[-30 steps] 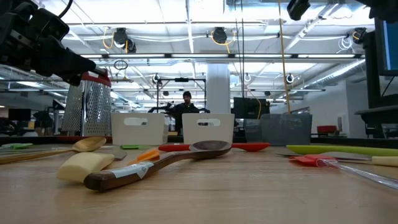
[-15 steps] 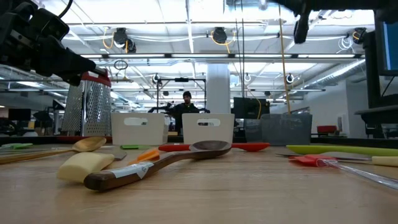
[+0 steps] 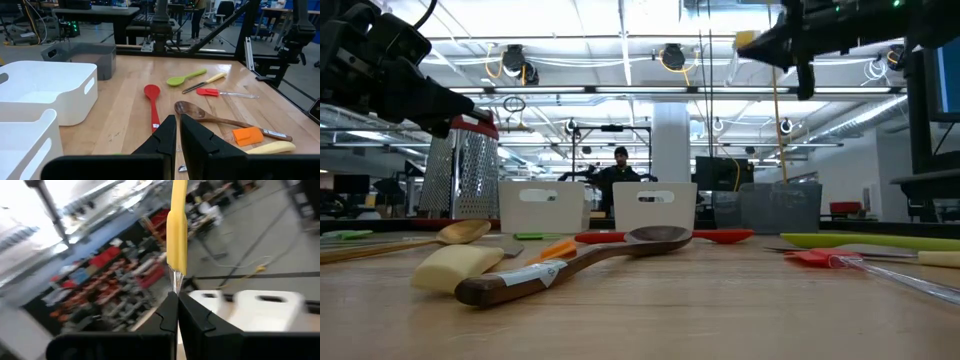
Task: Pick & Place Kitchen Items
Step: Put the yellow silicone spatula into the black bin
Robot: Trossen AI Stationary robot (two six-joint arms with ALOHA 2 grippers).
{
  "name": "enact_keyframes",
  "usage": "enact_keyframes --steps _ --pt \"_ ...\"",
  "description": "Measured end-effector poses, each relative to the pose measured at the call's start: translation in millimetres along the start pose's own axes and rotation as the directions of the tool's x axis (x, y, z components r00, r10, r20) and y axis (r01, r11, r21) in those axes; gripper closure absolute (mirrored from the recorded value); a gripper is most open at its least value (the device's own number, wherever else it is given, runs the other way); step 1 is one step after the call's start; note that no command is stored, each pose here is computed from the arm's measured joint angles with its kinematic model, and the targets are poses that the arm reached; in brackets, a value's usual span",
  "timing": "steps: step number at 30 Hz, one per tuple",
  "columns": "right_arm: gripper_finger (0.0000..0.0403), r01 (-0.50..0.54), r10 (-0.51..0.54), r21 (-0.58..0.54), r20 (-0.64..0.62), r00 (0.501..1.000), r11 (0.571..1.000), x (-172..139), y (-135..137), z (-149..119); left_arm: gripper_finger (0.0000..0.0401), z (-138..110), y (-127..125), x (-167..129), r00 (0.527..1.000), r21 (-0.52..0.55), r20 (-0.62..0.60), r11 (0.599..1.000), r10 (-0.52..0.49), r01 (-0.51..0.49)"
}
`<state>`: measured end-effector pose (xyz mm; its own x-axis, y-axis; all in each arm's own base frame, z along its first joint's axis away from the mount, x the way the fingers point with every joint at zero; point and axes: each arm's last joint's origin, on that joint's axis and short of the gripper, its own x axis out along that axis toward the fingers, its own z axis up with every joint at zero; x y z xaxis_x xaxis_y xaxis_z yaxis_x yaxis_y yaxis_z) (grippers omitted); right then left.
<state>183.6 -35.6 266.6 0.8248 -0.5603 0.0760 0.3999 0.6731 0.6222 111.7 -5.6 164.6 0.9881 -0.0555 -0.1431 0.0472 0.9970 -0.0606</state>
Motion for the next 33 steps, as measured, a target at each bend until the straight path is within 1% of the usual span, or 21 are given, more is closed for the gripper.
enact_keyframes --steps 5,14,26,29,33 --pt "0.0403 0.110 -0.110 -0.031 0.018 0.994 0.993 7 -18 7 0.0375 0 0 0 1.000 0.003 0.000 1.000 0.000 0.000" --pt "0.0403 0.230 -0.232 -0.044 -0.042 0.972 0.972 13 -51 15 0.0375 0 0 0 1.000 0.003 0.000 1.000 0.000 0.000" --pt "0.0403 0.366 -0.371 -0.062 -0.118 0.921 0.929 14 -83 21 0.0375 0 0 0 1.000 0.004 0.000 1.000 0.000 0.000" --pt "0.0403 0.392 -0.394 -0.049 -0.150 0.907 0.919 17 -90 19 0.0375 0 0 0 1.000 0.004 0.000 1.000 0.000 0.000" --pt "0.0403 0.441 -0.445 -0.067 -0.195 0.874 0.895 20 -99 12 0.0375 0 0 0 1.000 0.004 0.000 1.000 0.000 0.000"
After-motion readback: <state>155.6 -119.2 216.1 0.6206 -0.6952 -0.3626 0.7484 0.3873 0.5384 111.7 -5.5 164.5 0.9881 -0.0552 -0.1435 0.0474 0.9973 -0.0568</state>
